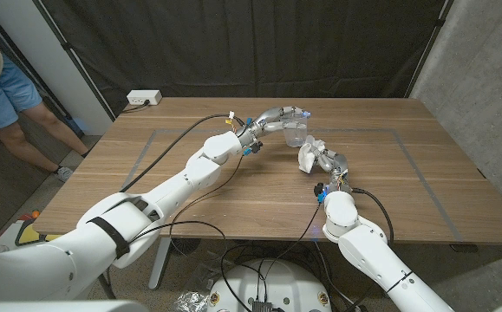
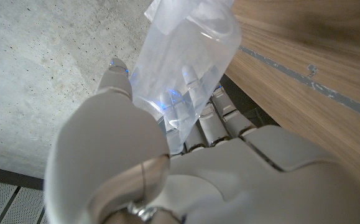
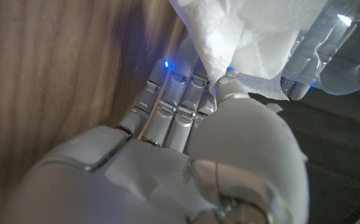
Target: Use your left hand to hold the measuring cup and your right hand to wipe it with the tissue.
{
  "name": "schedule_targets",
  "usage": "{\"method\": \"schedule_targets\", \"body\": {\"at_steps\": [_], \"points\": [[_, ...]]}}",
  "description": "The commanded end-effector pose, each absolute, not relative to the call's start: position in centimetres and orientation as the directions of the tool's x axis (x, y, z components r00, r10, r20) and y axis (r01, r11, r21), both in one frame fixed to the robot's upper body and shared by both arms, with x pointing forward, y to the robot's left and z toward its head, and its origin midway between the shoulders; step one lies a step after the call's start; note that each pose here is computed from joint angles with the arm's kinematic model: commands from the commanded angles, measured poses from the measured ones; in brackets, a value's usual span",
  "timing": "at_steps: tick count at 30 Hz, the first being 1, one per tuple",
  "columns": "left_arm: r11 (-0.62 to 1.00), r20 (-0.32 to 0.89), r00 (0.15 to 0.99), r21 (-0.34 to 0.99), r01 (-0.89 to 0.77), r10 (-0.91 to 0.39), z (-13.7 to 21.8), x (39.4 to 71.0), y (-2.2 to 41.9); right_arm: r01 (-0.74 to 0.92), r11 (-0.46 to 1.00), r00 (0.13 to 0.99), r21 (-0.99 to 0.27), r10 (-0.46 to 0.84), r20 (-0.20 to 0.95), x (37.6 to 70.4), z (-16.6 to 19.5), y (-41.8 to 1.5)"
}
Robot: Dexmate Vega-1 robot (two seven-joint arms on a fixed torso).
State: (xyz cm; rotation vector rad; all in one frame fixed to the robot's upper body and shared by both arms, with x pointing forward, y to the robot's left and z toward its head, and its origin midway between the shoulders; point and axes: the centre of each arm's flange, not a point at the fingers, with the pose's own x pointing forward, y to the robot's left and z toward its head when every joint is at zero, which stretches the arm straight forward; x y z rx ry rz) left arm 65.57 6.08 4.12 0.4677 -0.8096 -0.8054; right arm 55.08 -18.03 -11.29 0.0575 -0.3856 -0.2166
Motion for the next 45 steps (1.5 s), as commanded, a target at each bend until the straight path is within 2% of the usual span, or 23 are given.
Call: {"method": "schedule_targets", "body": {"at_steps": [1, 31, 45], "points": [[0.599, 0.431, 0.424, 0.652, 0.465, -0.797, 3.6, 65.8, 5.4, 0.189, 0.976, 0.896, 0.107, -0.216, 0.388, 55.7, -10.5, -18.3], [0.579, 0.383, 0.448, 0.658, 0.481, -0.808, 1.8, 65.8, 4.6, 0.069, 0.983, 0.808, 0.168, -0.154, 0.569, 54.7, -4.9, -18.4], [0.584, 0.395, 0.444, 0.66, 0.471, -0.804, 1.9, 65.2, 4.5, 0.069, 0.983, 0.803, 0.168, -0.155, 0.575, 54.2, -5.2, -18.6]]}}
